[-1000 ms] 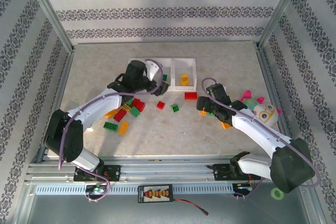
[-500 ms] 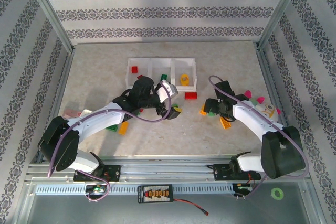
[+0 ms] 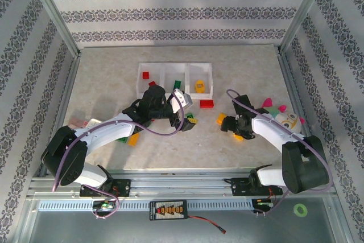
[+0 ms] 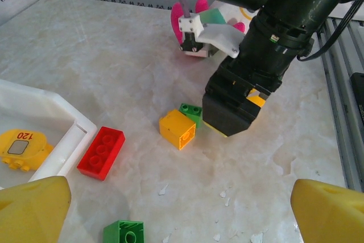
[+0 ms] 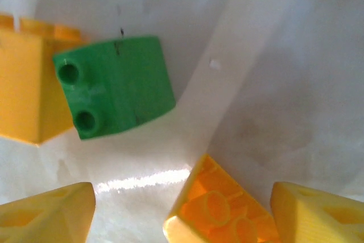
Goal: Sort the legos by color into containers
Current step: Pick up the lego from the bottom-right of the table.
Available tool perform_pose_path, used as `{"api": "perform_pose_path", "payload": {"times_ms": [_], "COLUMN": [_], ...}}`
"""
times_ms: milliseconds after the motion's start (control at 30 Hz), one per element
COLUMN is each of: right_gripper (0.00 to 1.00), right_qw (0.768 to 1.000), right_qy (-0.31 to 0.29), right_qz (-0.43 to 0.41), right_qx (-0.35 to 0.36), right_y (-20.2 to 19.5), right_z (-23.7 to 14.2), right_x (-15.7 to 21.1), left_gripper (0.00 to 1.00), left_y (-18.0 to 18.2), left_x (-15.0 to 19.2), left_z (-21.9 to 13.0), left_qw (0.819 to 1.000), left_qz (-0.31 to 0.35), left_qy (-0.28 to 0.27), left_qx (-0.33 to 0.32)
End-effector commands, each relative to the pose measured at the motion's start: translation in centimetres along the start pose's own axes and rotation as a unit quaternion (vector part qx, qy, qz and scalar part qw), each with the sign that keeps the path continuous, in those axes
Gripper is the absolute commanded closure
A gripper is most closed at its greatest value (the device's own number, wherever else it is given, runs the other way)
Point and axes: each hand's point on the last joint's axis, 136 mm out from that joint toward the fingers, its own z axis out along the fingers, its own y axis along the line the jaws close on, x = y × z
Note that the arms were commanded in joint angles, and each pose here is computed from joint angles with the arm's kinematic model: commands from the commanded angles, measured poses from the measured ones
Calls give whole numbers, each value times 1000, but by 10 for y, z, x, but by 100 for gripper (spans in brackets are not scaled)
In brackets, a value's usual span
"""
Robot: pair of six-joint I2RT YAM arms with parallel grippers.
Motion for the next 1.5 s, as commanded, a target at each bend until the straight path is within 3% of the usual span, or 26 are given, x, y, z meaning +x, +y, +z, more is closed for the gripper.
{"api": "perform_pose_path", "payload": {"times_ms": [0, 233, 467, 733, 833, 1300, 1467], "right_gripper": [23, 34, 35, 19, 19, 65, 69], "right_qw": [1000, 1000, 998, 996, 995, 998, 998], "right_qy": [19, 21, 46, 61, 64, 38, 3], "right_qz": [-5, -17, -36, -59, -70, -48, -64], "right_qx": [-2, 15, 12, -18, -22, 18, -14], "right_y": [2, -2, 1, 18, 21, 15, 32], "right_z": [0, -4, -1, -2, -3, -2, -21], "right_x": [12, 19, 32, 50, 59, 50, 32], "left_gripper": [1, 1, 1, 1, 1, 1, 1], "left_y": [-8, -8, -8, -7, -6, -7, -8], "left_x": [-20, -19, -23, -20, -18, -12, -6], "left_z": [-6, -4, -1, 1, 3, 1, -6], "left_qw": [999, 999, 998, 999, 999, 999, 999], "left_qz": [30, 29, 27, 24, 21, 19, 11], "left_qy": [-39, -41, -48, -47, -46, -44, -39], "left_qx": [10, 10, 14, 15, 14, 10, -2]}}
